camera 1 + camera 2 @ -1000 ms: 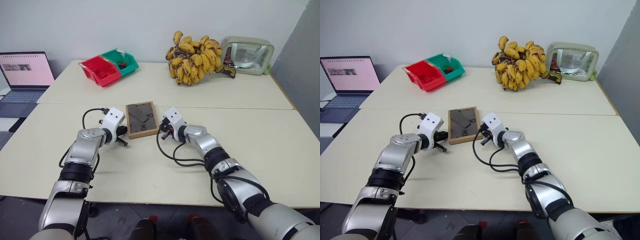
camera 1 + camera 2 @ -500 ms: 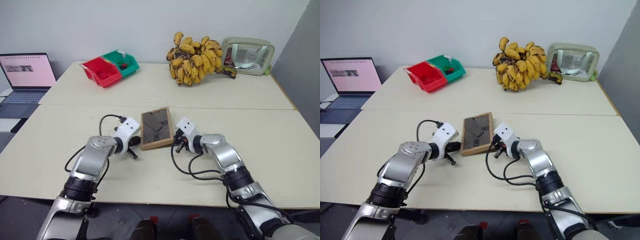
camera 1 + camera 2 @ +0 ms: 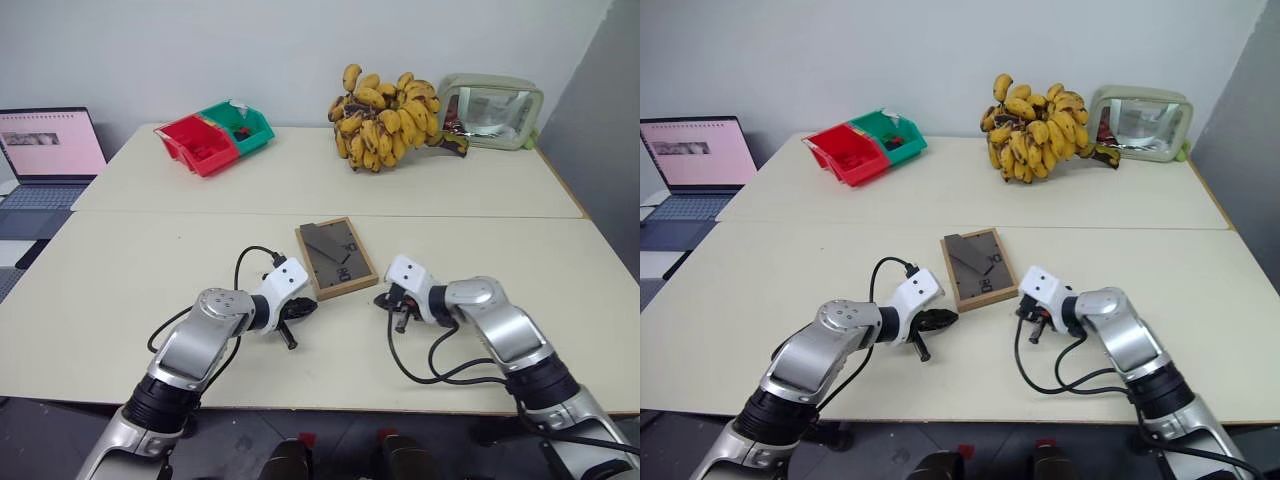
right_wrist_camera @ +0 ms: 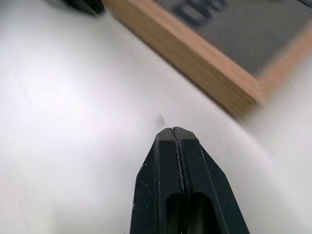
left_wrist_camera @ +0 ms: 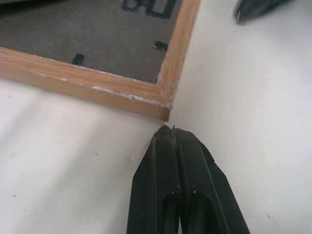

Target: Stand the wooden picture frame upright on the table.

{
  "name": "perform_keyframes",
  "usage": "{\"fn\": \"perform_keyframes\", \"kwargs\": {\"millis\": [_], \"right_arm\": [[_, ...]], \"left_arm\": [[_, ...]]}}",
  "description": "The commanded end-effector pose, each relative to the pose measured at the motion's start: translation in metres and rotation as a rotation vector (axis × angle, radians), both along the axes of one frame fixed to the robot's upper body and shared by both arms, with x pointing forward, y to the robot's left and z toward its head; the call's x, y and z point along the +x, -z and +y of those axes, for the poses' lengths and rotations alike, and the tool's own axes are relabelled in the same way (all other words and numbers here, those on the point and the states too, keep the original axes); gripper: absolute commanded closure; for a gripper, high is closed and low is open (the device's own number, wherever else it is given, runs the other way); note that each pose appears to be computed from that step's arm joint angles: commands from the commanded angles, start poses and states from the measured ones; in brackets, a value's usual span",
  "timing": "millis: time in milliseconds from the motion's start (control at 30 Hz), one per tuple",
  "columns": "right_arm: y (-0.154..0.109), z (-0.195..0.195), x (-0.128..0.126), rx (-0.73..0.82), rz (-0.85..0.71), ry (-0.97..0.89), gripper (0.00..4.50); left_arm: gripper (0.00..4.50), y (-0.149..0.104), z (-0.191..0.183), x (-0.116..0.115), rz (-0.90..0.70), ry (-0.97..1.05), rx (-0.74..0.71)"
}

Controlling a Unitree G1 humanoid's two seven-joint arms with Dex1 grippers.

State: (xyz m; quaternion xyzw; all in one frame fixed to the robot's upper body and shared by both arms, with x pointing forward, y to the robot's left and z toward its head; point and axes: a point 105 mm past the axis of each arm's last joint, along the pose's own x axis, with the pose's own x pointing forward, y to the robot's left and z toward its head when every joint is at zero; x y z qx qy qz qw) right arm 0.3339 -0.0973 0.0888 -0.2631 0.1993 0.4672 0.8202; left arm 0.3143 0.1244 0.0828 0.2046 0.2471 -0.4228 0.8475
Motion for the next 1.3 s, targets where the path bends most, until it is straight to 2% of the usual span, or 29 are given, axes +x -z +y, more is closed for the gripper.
{"fn": "perform_keyframes", "kwargs": {"millis": [33,167,300,333,400,533,700,833,1133,1300], "right_arm": [[-0.016,-0.015,0.015,0.001,-0.046,0.025,4.5],[-0.03,-0.023,0.048,-0.009,-0.147,0.095,4.5],[-0.038,-0.008,0.074,0.031,-0.223,0.144,4.5],[-0.04,0.003,0.083,0.05,-0.248,0.163,4.5],[-0.04,0.021,0.093,0.077,-0.269,0.176,4.5],[-0.036,0.051,0.098,0.103,-0.271,0.157,4.5],[-0.037,0.067,0.095,0.123,-0.264,0.112,4.5],[-0.04,0.07,0.087,0.137,-0.252,0.068,4.5],[-0.041,0.07,0.041,0.128,-0.211,-0.066,4.5],[-0.036,0.062,0.014,0.1,-0.176,-0.097,4.5]], "left_arm": [[4.47,0.016,0.029,-0.01,0.114,-0.035,0.042],[4.47,0.008,0.062,0.017,0.049,-0.135,0.094],[4.47,0.002,0.07,0.054,-0.047,-0.249,0.082],[4.47,-0.001,0.066,0.072,-0.088,-0.305,0.056],[4.47,-0.005,0.054,0.093,-0.127,-0.343,0.019],[4.47,-0.014,0.026,0.108,-0.155,-0.32,-0.037],[4.47,-0.014,0.015,0.104,-0.142,-0.26,-0.033],[4.47,-0.011,0.008,0.089,-0.117,-0.188,-0.018],[4.47,-0.003,-0.02,0.043,-0.06,-0.03,0.009],[4.47,-0.002,-0.024,0.03,-0.039,0.011,0.024]]}}
